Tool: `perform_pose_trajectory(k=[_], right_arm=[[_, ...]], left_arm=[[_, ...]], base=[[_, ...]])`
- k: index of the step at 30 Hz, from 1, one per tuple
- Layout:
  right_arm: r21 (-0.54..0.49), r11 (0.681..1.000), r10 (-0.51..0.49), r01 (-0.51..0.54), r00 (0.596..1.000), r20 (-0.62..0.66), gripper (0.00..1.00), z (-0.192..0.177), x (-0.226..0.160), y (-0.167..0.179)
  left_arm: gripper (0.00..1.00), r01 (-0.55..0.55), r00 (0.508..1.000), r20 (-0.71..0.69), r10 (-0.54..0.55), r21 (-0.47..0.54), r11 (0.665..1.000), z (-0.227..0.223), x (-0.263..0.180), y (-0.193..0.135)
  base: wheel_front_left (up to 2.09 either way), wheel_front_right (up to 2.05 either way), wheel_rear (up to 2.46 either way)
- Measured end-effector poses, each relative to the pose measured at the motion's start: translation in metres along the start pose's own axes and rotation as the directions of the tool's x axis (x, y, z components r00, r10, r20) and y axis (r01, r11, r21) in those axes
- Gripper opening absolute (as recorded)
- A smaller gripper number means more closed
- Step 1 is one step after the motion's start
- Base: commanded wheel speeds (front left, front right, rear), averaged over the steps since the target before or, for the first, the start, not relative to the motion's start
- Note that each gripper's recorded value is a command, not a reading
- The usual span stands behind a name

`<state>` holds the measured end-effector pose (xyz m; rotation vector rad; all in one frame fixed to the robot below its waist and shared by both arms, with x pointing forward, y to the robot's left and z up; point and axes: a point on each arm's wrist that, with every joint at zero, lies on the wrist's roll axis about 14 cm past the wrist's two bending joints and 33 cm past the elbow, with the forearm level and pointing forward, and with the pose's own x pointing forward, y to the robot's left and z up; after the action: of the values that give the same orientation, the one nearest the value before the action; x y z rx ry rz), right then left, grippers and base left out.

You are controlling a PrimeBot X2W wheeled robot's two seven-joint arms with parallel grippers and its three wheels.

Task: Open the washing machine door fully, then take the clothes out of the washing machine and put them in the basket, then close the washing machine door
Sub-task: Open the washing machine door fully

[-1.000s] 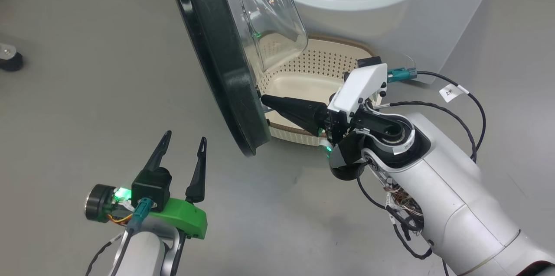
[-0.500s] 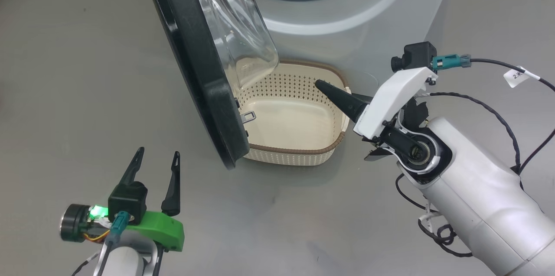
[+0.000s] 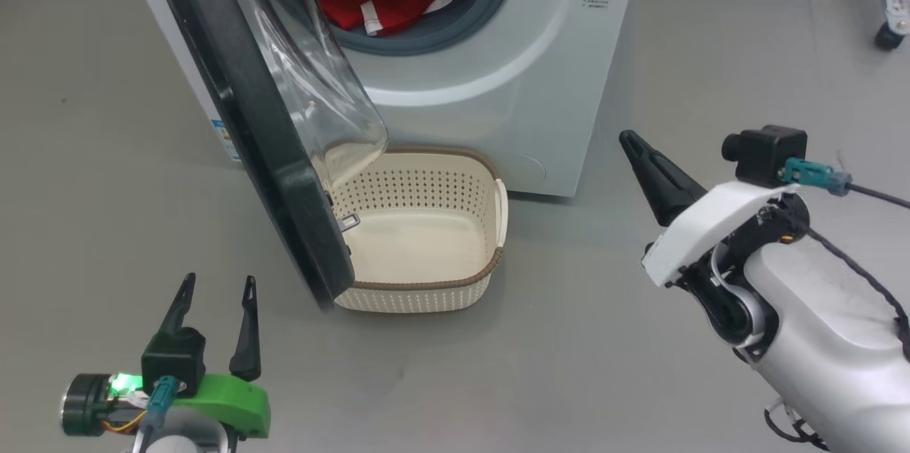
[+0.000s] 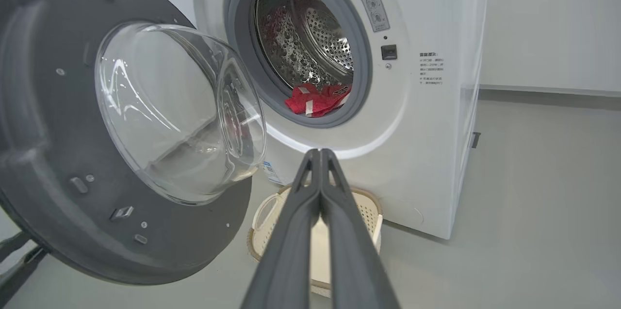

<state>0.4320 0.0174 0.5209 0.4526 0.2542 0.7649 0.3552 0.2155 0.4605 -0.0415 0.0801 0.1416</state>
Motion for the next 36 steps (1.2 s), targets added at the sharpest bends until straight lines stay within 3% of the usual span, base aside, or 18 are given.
perform_pose_trajectory(k=[3, 7, 12, 18, 19, 20, 21, 27, 36], right_arm=[[-0.119, 0.990, -0.078, 0.081, 0.997, 0.029, 0.00, 0.002, -0.020, -0.020], [-0.190, 0.962, -0.181, 0.197, 0.979, 0.099, 0.00, 0.008, -0.046, -0.043], [-0.161, 0.936, -0.299, 0.314, 0.948, 0.109, 0.00, -0.001, -0.072, -0.062], [-0.125, 0.915, -0.374, 0.384, 0.922, 0.099, 0.00, -0.016, -0.095, -0.077], [-0.127, 0.912, -0.380, 0.390, 0.920, 0.096, 0.20, -0.018, -0.098, -0.078], [-0.130, 0.909, -0.386, 0.395, 0.918, 0.096, 0.77, -0.020, -0.100, -0.079], [-0.128, 0.907, -0.391, 0.402, 0.915, 0.099, 1.00, -0.020, -0.102, -0.080], [-0.125, 0.897, -0.397, 0.425, 0.896, 0.196, 1.00, 0.003, -0.104, -0.078], [-0.135, 0.878, -0.423, 0.460, 0.876, 0.232, 1.00, -0.001, -0.116, -0.077]], left_arm=[[1.00, 0.016, 1.000, 0.012, -0.016, -0.002, 1.000, 0.003, 0.001, -0.005], [1.00, 0.050, 0.998, 0.024, -0.050, 0.003, 0.999, 0.007, 0.003, -0.016], [1.00, 0.074, 0.996, 0.042, -0.074, 0.000, 0.997, 0.012, 0.005, -0.024], [1.00, 0.088, 0.995, 0.048, -0.088, -0.001, 0.996, 0.014, 0.007, -0.029], [1.00, 0.087, 0.995, 0.048, -0.087, -0.001, 0.996, 0.014, 0.008, -0.029], [1.00, 0.085, 0.995, 0.049, -0.085, -0.002, 0.996, 0.014, 0.008, -0.028], [1.00, 0.083, 0.995, 0.049, -0.083, -0.002, 0.997, 0.015, 0.009, -0.028], [1.00, 0.074, 0.996, 0.044, -0.074, -0.004, 0.997, 0.012, 0.009, -0.025], [1.00, 0.071, 0.997, 0.032, -0.070, -0.004, 0.998, 0.009, 0.009, -0.024]], base=[[0.00, 0.00, 0.00], [0.00, 0.00, 0.00], [0.00, 0.00, 0.00], [0.00, 0.00, 0.00], [0.00, 0.00, 0.00], [0.00, 0.00, 0.00], [0.00, 0.00, 0.00], [0.00, 0.00, 0.00], [0.00, 0.00, 0.00]])
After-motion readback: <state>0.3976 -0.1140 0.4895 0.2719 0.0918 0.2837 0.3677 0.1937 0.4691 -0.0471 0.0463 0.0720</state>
